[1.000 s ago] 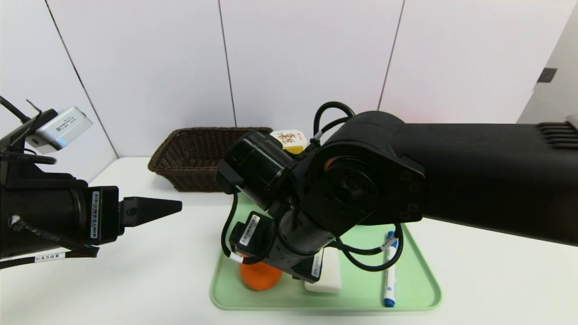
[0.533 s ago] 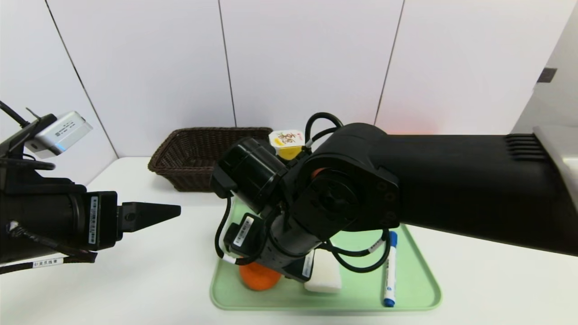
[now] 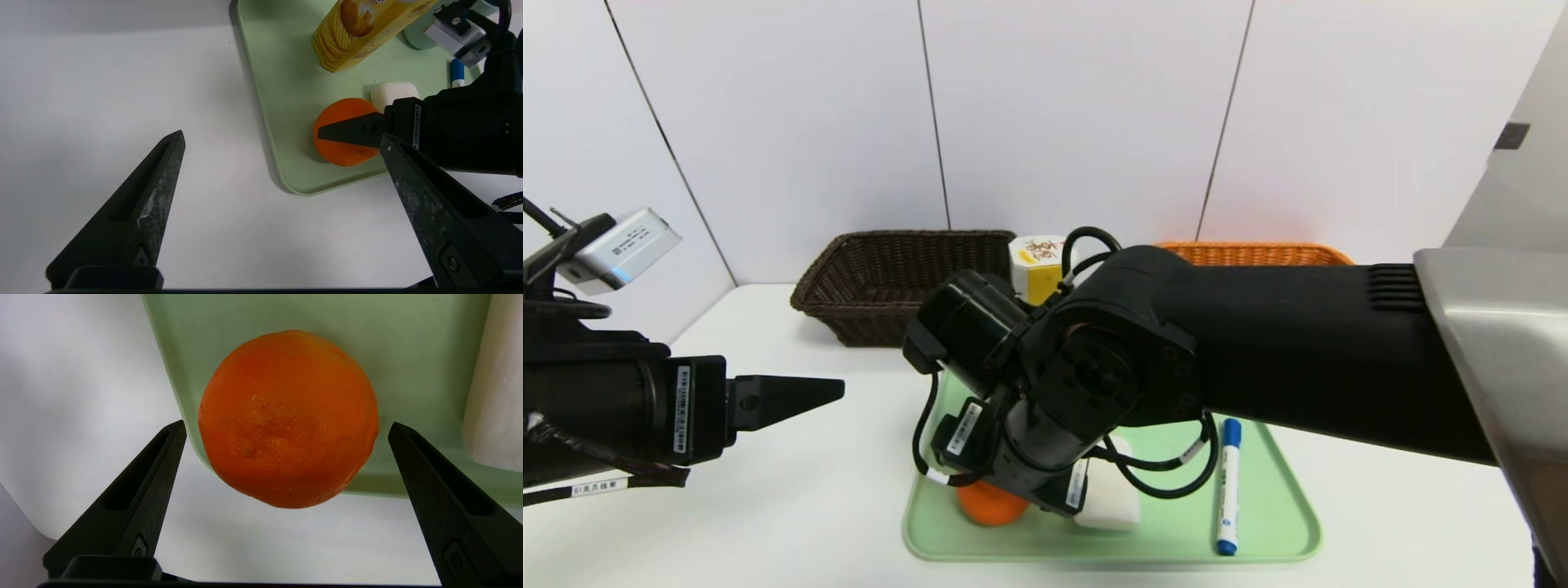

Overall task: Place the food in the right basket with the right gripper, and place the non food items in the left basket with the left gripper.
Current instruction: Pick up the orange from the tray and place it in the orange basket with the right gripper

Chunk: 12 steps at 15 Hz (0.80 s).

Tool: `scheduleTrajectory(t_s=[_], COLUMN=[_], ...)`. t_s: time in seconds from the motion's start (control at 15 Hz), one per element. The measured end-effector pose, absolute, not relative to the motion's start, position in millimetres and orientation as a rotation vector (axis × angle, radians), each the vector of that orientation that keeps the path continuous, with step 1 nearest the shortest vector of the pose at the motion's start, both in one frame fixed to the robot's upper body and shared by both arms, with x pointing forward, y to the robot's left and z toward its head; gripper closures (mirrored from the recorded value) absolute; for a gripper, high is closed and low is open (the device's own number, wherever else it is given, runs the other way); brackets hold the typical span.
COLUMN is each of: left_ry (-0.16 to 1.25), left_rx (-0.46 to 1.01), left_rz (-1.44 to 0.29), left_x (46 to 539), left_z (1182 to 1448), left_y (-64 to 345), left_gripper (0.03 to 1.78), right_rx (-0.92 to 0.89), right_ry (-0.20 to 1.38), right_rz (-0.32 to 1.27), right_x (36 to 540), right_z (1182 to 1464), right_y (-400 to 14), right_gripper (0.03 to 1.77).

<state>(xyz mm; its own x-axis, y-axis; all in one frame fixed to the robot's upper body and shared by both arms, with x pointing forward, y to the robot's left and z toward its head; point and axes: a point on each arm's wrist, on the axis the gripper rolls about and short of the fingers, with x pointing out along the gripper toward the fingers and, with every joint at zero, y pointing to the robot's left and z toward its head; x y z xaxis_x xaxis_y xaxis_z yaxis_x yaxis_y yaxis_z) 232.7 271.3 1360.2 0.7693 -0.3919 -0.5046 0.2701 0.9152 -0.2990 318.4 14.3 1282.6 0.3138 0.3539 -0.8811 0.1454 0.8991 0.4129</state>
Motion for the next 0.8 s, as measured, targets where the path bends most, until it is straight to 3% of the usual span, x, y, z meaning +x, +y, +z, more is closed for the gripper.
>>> scheduleTrajectory(t_s=[0.53,0.73,0.8], left_ry=[0.6,0.601,0.602], left_rx=[-0.215,-0.216,-0.217], left_rz=[-0.362,-0.364,-0.369], left_x=[230.1,229.8,229.8], left_z=[1357.1,1356.8,1356.7], left_y=[272.4,272.5,272.4], left_gripper=[0.12,0.12,0.12], right_rx=[0.46,0.456,0.456], right_ry=[1.256,1.255,1.255], right_rz=[0.142,0.137,0.137], right_x=[322.6,322.9,322.9], right_z=[1271.4,1270.0,1270.2], right_y=[20.5,20.8,20.8], right_gripper=[0.09,0.5,0.57])
